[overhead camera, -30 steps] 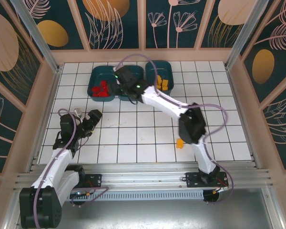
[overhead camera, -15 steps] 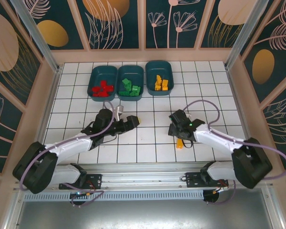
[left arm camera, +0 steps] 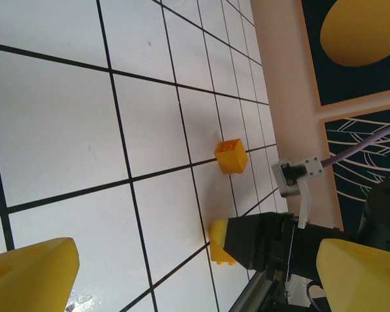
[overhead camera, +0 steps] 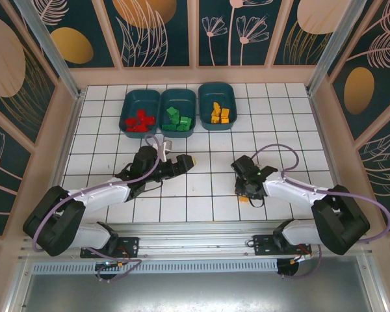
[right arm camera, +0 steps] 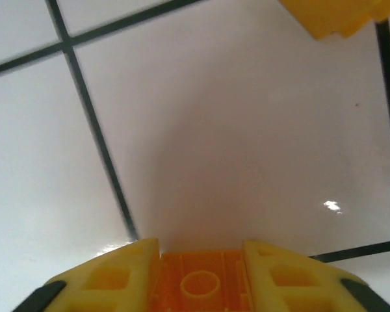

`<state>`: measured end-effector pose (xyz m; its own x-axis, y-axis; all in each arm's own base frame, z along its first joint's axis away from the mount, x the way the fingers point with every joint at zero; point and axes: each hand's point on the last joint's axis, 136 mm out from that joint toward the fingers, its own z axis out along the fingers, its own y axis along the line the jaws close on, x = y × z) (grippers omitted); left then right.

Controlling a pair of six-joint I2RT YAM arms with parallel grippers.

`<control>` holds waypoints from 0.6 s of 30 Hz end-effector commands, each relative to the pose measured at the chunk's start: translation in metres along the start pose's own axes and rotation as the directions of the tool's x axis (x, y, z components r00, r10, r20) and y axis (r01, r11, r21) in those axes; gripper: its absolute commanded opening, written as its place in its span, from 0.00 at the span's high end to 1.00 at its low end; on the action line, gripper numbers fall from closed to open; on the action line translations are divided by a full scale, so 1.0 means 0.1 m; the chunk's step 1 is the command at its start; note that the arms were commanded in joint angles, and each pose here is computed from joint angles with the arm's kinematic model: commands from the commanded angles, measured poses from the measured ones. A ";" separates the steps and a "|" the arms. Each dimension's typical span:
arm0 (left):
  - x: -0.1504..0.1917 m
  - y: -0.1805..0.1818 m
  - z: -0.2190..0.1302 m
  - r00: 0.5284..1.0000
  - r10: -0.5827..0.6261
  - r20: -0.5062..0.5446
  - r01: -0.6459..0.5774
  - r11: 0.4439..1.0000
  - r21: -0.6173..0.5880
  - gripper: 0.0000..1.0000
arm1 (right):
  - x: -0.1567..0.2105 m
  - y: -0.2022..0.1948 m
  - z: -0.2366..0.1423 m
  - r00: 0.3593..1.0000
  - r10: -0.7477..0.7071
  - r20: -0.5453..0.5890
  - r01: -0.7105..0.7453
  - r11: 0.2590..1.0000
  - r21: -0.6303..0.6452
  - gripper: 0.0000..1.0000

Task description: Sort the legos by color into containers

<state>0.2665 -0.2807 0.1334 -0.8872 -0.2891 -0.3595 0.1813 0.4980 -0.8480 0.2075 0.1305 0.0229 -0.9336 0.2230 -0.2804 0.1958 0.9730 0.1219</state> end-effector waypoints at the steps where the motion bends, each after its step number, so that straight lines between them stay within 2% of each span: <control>1: -0.05 -0.04 -0.04 0.999 0.025 0.031 -0.025 1.000 0.000 0.06 | -0.30 0.23 -0.18 0.994 -0.054 0.091 0.056 0.998 -0.018 0.79; 5: -0.13 0.02 -0.10 0.997 0.013 0.075 -0.009 0.998 -0.057 0.06 | -0.87 0.64 -0.41 0.966 -0.112 0.231 0.128 0.990 -0.056 0.82; 8: -0.34 0.33 -0.34 0.974 -0.022 0.226 0.069 0.976 -0.206 0.03 | -1.44 0.94 -0.54 0.927 -0.125 0.352 0.161 0.984 -0.075 0.82; 11: -0.53 0.66 -0.69 0.927 -0.105 0.360 0.202 0.948 -0.246 0.02 | -1.99 1.21 -0.59 0.886 -0.120 0.449 0.179 0.980 -0.092 0.81; 14: -0.65 0.83 -1.03 0.876 -0.124 0.465 0.271 0.926 -0.263 0.02 | -2.43 1.45 -0.43 0.870 -0.130 0.476 0.203 0.973 -0.106 0.80; 18: -0.64 0.79 -1.17 0.870 -0.105 0.481 0.261 0.927 -0.270 0.01 | -2.88 1.60 -0.20 0.865 -0.145 0.481 0.205 0.976 -0.073 0.76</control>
<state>0.2956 -0.1389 0.1458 -0.5950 -0.6862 -0.4184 -0.1173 0.5891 -0.7995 0.4712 0.2208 0.1391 -0.7179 0.1259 -0.6847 0.0024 0.9840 0.1784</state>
